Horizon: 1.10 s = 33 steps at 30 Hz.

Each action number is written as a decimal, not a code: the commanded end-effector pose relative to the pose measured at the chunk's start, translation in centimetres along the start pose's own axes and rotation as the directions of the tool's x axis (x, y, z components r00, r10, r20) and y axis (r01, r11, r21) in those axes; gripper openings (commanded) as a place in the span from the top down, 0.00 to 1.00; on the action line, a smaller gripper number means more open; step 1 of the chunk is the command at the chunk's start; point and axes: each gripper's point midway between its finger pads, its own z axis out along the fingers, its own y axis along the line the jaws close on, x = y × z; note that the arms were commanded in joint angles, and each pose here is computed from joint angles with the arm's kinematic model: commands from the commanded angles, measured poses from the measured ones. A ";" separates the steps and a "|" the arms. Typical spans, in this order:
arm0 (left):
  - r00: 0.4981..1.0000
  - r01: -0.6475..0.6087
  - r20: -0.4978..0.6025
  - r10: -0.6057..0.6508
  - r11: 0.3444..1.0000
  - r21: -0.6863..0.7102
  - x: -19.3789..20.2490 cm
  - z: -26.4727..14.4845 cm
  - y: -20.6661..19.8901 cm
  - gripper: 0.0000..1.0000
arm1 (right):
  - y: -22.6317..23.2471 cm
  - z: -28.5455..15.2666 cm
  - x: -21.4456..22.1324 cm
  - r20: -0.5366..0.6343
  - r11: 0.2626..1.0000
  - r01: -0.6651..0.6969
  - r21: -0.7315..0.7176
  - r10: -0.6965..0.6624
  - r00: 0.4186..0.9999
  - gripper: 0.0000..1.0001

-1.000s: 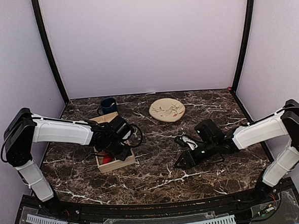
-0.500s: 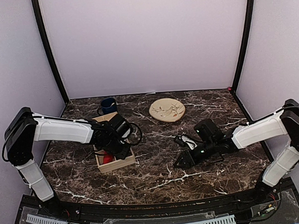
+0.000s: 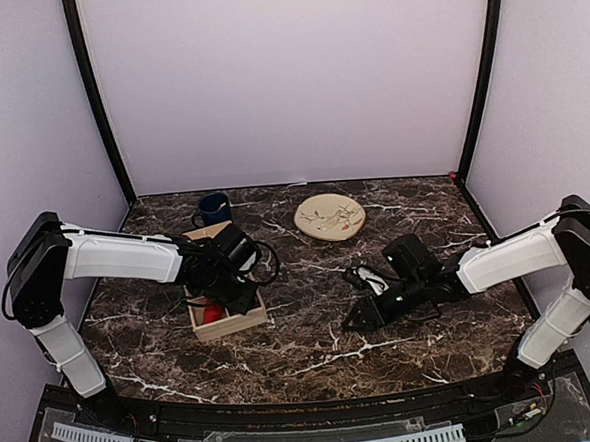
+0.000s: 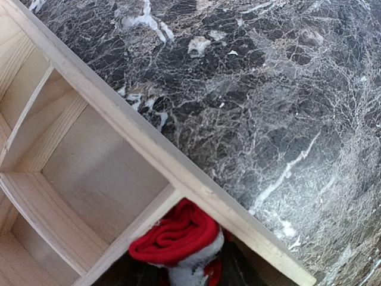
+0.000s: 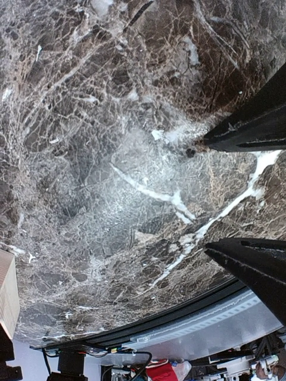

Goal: Roll the socks
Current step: Place the sock in the storage box, then reset both arms

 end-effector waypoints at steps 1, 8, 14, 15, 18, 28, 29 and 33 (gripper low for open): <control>0.999 0.012 -0.038 -0.012 1.000 -0.001 1.4 -1.2 0.3 0.62 | 0.1 0.0 -0.9 0.015 1.000 0.007 -0.007 -0.007 1.000 0.55; 0.999 0.033 0.018 -0.033 0.999 -0.004 0.1 -2.9 0.5 0.61 | 0.1 0.1 -0.9 0.015 1.000 0.006 -0.010 -0.006 1.000 0.55; 0.997 0.048 0.066 -0.048 0.999 0.000 -0.9 -3.8 0.5 0.61 | 0.1 0.0 -0.8 0.015 1.000 0.005 -0.007 -0.005 1.000 0.55; 0.996 0.051 0.072 -0.051 0.999 -0.001 -1.1 -3.9 0.5 0.61 | 0.1 0.0 -0.8 0.015 1.000 0.006 -0.008 -0.006 1.000 0.55; 0.995 0.052 0.089 -0.051 0.999 -0.006 -1.5 -4.3 0.6 0.61 | 0.1 0.0 -0.8 0.017 1.000 0.007 -0.008 -0.007 1.000 0.55; 0.989 0.050 0.140 -0.048 0.999 -0.005 -2.9 -5.8 0.6 0.60 | 0.2 -0.1 -0.9 0.023 1.000 0.009 -0.009 -0.009 1.000 0.55; 0.988 0.050 0.145 -0.049 0.999 -0.007 -3.0 -5.9 0.7 0.60 | 0.2 -0.1 -0.9 0.022 1.000 0.008 -0.009 -0.008 1.000 0.55; 0.985 0.048 0.169 -0.044 0.999 -0.017 -3.5 -6.4 0.9 0.60 | 0.2 -0.2 -1.0 0.026 1.000 0.008 -0.008 -0.008 1.000 0.55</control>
